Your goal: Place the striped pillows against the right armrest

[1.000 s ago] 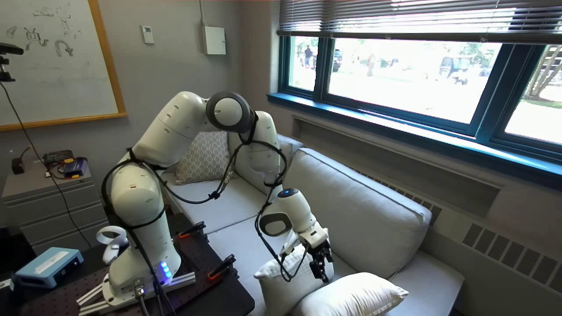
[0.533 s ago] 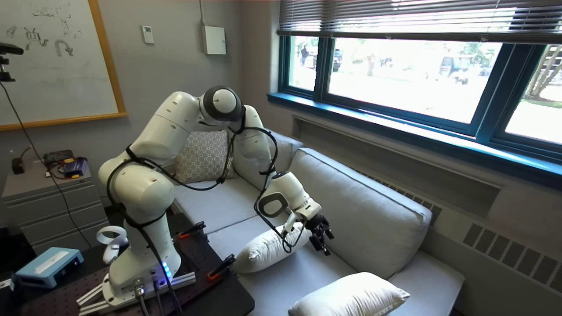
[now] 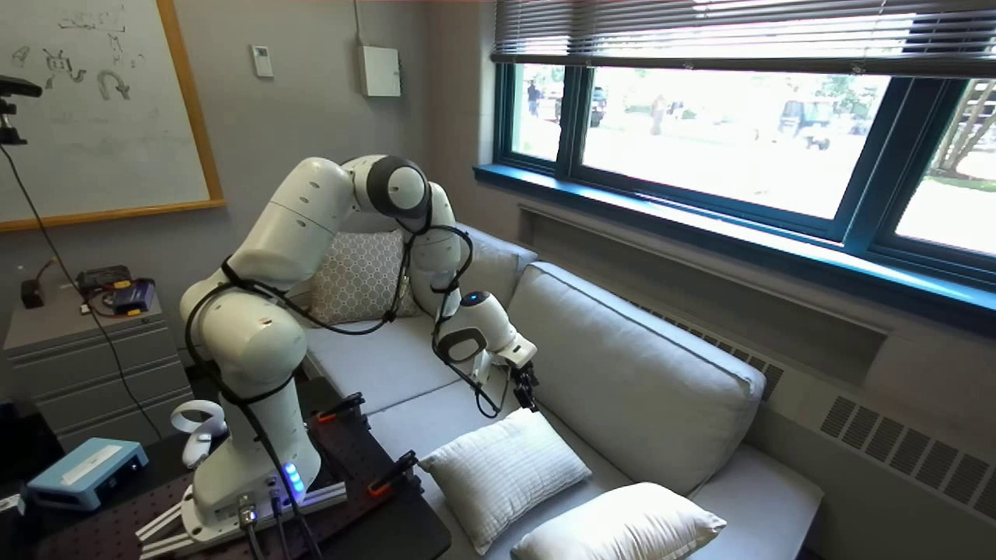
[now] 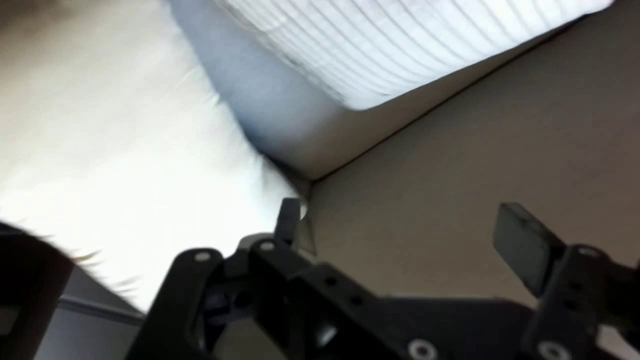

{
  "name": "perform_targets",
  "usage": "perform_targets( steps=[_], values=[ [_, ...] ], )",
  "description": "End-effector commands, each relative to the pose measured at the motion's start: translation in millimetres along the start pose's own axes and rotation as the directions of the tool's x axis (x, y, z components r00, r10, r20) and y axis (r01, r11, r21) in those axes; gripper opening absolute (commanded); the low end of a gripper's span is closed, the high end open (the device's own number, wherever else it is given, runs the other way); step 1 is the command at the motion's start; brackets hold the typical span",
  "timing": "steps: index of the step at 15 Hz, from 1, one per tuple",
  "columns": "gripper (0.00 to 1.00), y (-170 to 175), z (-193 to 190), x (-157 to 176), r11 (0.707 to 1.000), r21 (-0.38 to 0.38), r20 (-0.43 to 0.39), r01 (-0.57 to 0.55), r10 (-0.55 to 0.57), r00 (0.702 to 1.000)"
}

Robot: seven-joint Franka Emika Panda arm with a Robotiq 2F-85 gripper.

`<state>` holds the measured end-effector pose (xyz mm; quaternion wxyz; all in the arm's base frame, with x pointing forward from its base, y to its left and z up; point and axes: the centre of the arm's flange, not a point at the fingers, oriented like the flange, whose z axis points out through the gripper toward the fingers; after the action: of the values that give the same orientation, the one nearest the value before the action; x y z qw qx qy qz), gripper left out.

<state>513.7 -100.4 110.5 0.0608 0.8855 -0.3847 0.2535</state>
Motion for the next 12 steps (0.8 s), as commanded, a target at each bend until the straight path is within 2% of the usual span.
perform_targets(
  steps=[1, 5, 8, 9, 11, 12],
  values=[
    [1.00, -24, 2, -31, 0.986, 0.163, 0.118, 0.029, -0.048, 0.992],
    [1.00, -81, 13, -71, 0.942, 0.328, 0.266, 0.066, -0.159, 0.951],
    [1.00, -119, 37, -100, 0.914, 0.398, 0.393, 0.082, -0.250, 0.885],
    [1.00, -133, 52, -112, 0.917, 0.386, 0.441, 0.104, -0.282, 0.852],
    [1.00, -149, 88, -137, 0.937, 0.300, 0.490, 0.180, -0.314, 0.813],
    [1.00, -154, 104, -146, 0.939, 0.247, 0.489, 0.240, -0.334, 0.806]
  ],
)
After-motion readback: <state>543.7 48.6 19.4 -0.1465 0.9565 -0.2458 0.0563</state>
